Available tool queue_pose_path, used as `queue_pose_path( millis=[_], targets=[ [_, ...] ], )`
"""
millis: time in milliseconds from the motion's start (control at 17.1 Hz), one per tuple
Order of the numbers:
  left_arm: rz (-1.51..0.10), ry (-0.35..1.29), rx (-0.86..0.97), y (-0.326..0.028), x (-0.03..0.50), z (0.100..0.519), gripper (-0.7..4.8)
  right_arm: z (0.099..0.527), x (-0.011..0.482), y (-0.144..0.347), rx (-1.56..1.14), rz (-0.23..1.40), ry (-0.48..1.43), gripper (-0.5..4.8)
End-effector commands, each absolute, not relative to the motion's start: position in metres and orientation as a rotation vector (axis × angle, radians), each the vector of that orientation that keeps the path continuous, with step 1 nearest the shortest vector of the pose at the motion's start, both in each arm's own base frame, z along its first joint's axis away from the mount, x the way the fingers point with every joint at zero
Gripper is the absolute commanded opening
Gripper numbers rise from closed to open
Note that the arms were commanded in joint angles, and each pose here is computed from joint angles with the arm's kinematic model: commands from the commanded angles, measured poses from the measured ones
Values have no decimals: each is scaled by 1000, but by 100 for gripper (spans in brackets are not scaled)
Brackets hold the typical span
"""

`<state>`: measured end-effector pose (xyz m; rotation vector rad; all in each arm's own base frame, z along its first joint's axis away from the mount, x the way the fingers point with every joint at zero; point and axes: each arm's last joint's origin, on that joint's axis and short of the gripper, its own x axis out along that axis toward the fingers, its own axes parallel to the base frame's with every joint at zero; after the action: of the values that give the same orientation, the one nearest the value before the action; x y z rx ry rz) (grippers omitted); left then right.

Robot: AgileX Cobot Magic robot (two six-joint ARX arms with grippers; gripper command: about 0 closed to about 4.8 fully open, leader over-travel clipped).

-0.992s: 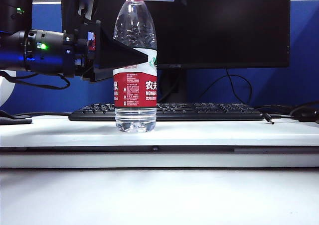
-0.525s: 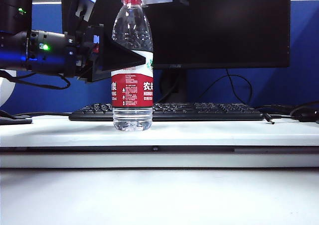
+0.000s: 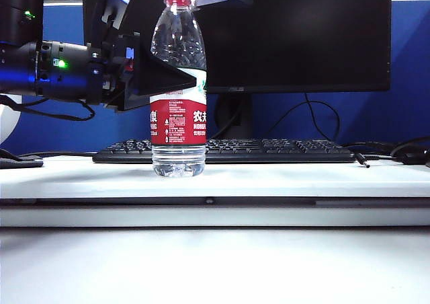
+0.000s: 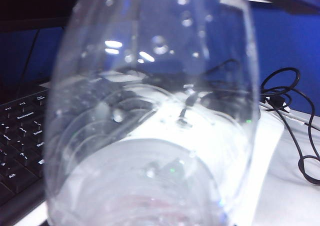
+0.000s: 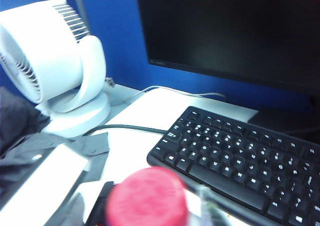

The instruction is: Unscrew the cap from the plastic bottle on the table.

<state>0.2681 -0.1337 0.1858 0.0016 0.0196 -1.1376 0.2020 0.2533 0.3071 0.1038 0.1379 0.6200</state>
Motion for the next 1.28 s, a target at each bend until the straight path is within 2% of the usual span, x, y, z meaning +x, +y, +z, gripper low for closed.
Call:
queue_pose_path(
  millis=[58,233,292,350,409,642,934,1284],
  targets=[
    [-1139,8,-2,-134,268,188,317,313,202,254,143,618,107,238],
    [-1143,9,-2,-134,268,188,317,314,202,254,146,618,103,194],
    [-1143,9,-2,-134,268,188,317,314,202,254,147,618,102,160],
    [-1143,9,-2,-134,268,188,317,314,202,254,146,624,103,100],
    [-1143,9,-2,-134,268,188,317,314,202,254,147,625,103,82],
    [-1143,9,-2,-134,268,188,316,314,202,254,145,675,109,80],
    [-1144,23,-4,-134,268,187,317,310,208,249,100,961,163,80],
    [-1168,25,-5,-136,267,187,316,306,225,231,90,1116,218,80]
  ],
)
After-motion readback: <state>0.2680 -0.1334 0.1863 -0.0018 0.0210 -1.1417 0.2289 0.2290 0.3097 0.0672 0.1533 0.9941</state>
